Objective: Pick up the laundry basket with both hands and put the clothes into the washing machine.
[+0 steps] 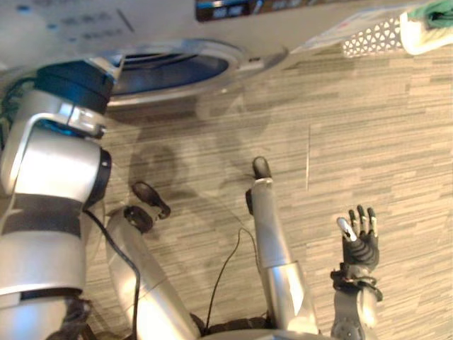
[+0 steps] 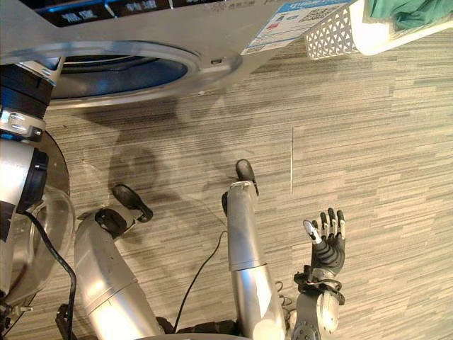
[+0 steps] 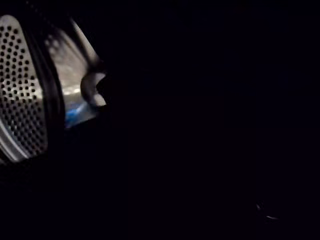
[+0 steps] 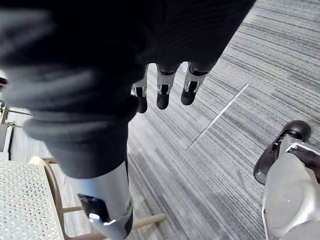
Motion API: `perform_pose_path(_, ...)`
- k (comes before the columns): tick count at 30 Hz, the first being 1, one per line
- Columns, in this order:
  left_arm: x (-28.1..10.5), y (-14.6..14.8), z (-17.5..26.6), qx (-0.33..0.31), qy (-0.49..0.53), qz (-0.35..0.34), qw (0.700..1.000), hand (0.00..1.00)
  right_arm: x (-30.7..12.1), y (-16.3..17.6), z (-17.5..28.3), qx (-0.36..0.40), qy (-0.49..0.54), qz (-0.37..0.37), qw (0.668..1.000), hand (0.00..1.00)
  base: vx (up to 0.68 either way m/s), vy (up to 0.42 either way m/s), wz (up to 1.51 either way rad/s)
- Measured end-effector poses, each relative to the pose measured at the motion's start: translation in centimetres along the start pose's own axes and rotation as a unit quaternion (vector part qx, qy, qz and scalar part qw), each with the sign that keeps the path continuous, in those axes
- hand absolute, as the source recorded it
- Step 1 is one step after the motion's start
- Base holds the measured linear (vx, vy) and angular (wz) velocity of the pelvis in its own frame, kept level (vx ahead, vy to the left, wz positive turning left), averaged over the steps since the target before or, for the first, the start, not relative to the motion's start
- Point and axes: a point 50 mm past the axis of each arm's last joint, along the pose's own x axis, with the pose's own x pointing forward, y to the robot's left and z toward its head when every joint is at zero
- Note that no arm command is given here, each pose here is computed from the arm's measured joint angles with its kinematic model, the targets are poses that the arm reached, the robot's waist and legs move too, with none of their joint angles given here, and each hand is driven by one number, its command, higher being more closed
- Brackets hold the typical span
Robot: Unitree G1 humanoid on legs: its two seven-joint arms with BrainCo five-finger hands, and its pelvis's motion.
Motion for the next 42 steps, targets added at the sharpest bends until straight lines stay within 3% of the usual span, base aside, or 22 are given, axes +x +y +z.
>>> perform_pose_path(9,0.0,0.0,-1.2,0.029,0.036,-0.015,0.999,0.00,-0.1,-0.1,-0.5,0.002,0.016,0.005,1.000,0.00,-0.01,0.092,0.01)
perform_pose_path(12,-0.1,-0.1,-1.9,0.006,0.054,-0.031,0.998,0.00,-0.1,-0.1,-0.7,0.005,0.023,0.005,1.000,0.00,-0.01,0.090,0.02)
perform_pose_path(16,-0.7,-0.3,-3.7,-0.112,0.113,-0.049,0.986,0.00,-0.1,0.1,-0.9,0.006,0.033,0.007,0.999,0.00,-0.01,0.080,0.04)
perform_pose_path(17,-1.3,-1.4,-4.3,-0.197,0.144,-0.061,0.968,0.00,-0.2,0.2,-1.1,0.006,0.039,0.008,0.999,0.00,-0.01,0.060,0.11)
perform_pose_path(19,-2.4,-2.9,-5.1,-0.296,0.179,-0.058,0.936,0.00,-0.3,0.5,-1.6,0.007,0.050,0.011,0.999,0.00,0.01,0.069,0.11)
perform_pose_path(20,-3.7,-4.0,-5.9,-0.392,0.211,-0.038,0.895,0.00,-0.4,0.7,-1.8,0.006,0.058,0.014,0.998,0.00,0.01,0.082,0.11)
perform_pose_path(21,-5.1,-4.6,-6.8,-0.531,0.237,0.011,0.814,0.00,-0.3,1.0,-2.0,0.004,0.060,0.016,0.998,0.00,0.01,0.071,0.13)
perform_pose_path(23,-6.8,-4.9,-7.9,-0.639,0.257,0.082,0.720,0.00,-0.2,1.3,-2.1,0.002,0.061,0.016,0.998,0.00,0.00,0.052,0.12)
perform_pose_path(25,-9.7,-4.1,-11.2,-0.683,0.288,0.200,0.641,0.00,0.2,1.7,-1.9,-0.002,0.053,0.013,0.998,0.00,0.01,0.076,0.03)
perform_pose_path(27,-12.0,-3.6,-13.3,-0.659,0.315,0.242,0.639,0.00,0.4,1.7,-1.7,-0.015,0.049,0.014,0.999,0.00,0.04,0.078,0.06)
perform_pose_path(29,-13.5,-3.2,-13.7,-0.611,0.307,0.231,0.692,0.00,0.6,1.7,-1.6,-0.021,0.045,0.017,0.999,0.00,0.06,0.075,0.17)
perform_pose_path(31,-16.2,-5.2,-13.4,-0.511,0.326,0.165,0.778,0.00,0.7,1.2,-1.5,-0.035,0.039,0.013,0.999,0.00,0.09,0.102,0.33)
perform_pose_path(35,-23.1,-10.5,-12.5,-0.360,0.376,0.038,0.853,0.00,0.8,0.6,-1.7,-0.049,0.042,0.008,0.998,0.00,0.11,0.070,0.41)
perform_pose_path(37,-28.6,-12.9,-12.1,-0.244,0.394,-0.067,0.883,0.00,1.2,0.4,-2.7,-0.054,0.056,0.002,0.997,0.00,0.15,0.045,0.42)
perform_pose_path(40,-34.2,-14.2,-11.5,-0.127,0.400,-0.160,0.894,0.00,0.9,-1.1,-4.2,-0.072,0.087,-0.024,0.993,0.00,0.13,0.026,0.31)
perform_pose_path(41,-37.6,-14.5,-11.5,-0.084,0.422,-0.197,0.881,0.00,0.8,-2.1,-5.3,-0.083,0.112,-0.045,0.989,0.00,0.14,0.013,0.36)
perform_pose_path(42,-41.1,-14.8,-11.5,-0.081,0.466,-0.229,0.851,0.00,0.6,-3.3,-6.1,-0.093,0.132,-0.076,0.984,0.00,0.15,0.005,0.33)
